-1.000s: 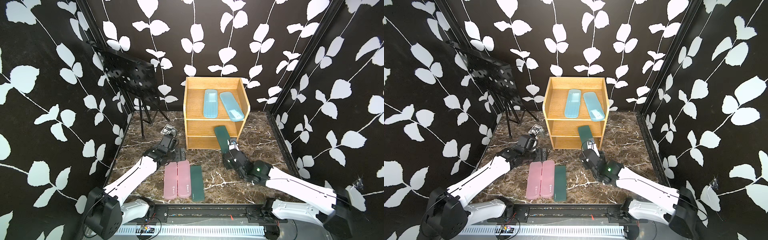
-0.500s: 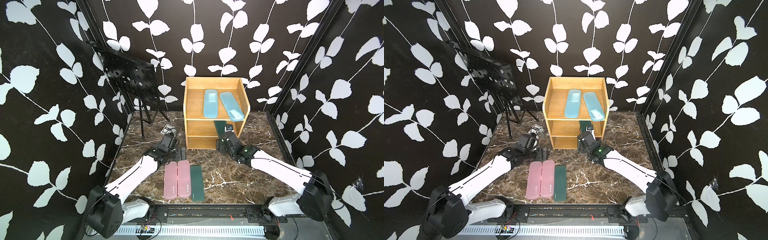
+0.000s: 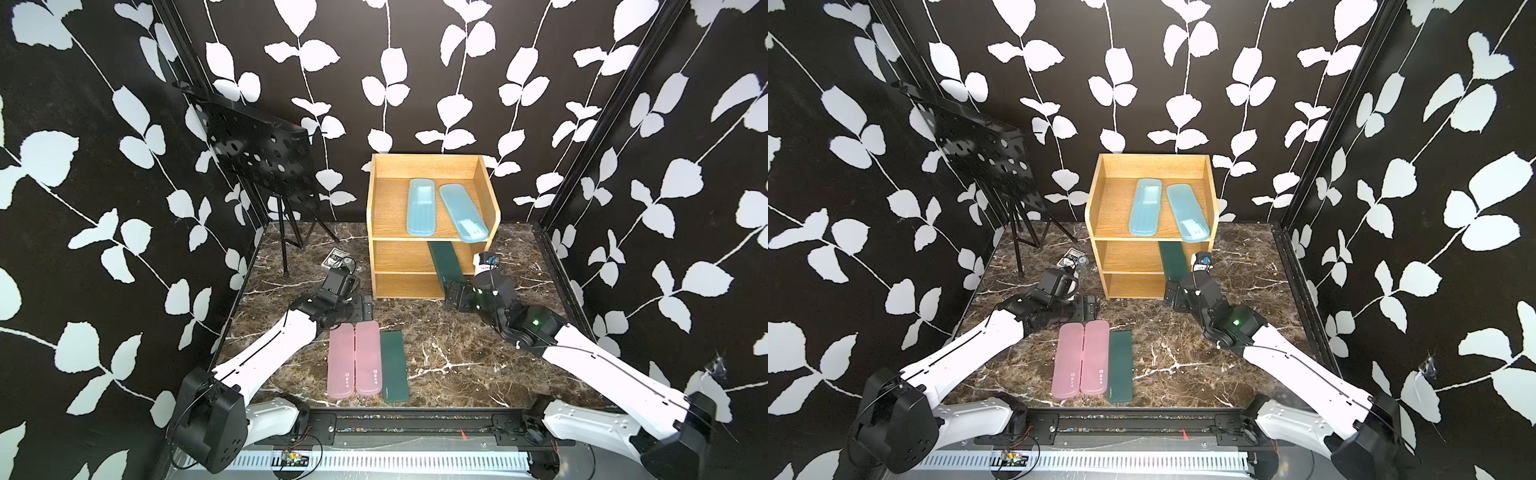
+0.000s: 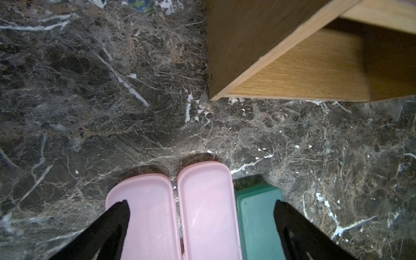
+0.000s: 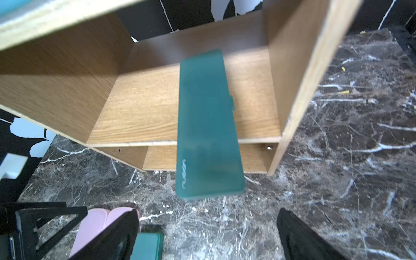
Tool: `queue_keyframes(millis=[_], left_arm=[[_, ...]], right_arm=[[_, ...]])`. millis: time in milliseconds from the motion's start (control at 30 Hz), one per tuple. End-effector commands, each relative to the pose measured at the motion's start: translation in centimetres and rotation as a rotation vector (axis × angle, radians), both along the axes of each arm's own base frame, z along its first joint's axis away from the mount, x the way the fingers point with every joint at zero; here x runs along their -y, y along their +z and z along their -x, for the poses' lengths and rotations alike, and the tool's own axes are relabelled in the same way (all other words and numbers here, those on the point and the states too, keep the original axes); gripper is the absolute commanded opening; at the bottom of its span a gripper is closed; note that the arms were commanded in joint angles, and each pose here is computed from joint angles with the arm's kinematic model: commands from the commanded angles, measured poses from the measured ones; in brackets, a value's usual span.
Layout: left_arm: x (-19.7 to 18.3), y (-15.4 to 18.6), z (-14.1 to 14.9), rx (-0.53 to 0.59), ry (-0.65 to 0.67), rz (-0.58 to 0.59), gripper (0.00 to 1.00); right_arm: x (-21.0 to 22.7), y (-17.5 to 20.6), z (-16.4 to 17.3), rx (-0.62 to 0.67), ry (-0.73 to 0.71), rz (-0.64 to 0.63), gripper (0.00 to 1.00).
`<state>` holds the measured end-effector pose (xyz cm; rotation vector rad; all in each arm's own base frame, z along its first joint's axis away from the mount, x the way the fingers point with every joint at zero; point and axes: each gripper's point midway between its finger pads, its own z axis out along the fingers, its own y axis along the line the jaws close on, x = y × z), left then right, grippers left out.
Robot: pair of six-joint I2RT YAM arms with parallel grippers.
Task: Place the pencil cases on the shelf according to color
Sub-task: Place the pencil case on the shelf.
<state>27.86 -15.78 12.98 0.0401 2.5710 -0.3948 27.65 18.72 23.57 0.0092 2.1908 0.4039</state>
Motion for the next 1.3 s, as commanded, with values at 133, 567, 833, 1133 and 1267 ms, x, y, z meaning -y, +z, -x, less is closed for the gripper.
queue_keyframes(millis=[133, 567, 833, 1133, 1267], left_arm=[[-0.4, 1.0, 0.6, 0.033, -0.002, 0.007, 0.99], [-0.9, 0.4, 1.4, 0.025, 0.008, 0.004, 0.99], [-0.8, -0.3, 1.5, 0.005, 0.000, 0.001, 0.99], [-0.6, -0.4, 2.0, 0.000, 0.000, 0.028, 0.99], [-1.1, -0.4, 2.1, 0.010, 0.006, 0.007, 0.99]], right_arm=[[1.5, -4.3, 3.4, -0.122, 0.009, 0.025, 0.88], [-2.5, -6.6, 0.1, -0.150, 0.014, 0.022, 0.41], [-4.1, -5.0, -6.1, -0.108, -0.012, 0.033, 0.38], [-4.9, -6.6, -5.0, -0.180, 0.035, -0.012, 0.48], [-3.8, -8.1, -1.0, -0.232, 0.013, -0.019, 0.80]])
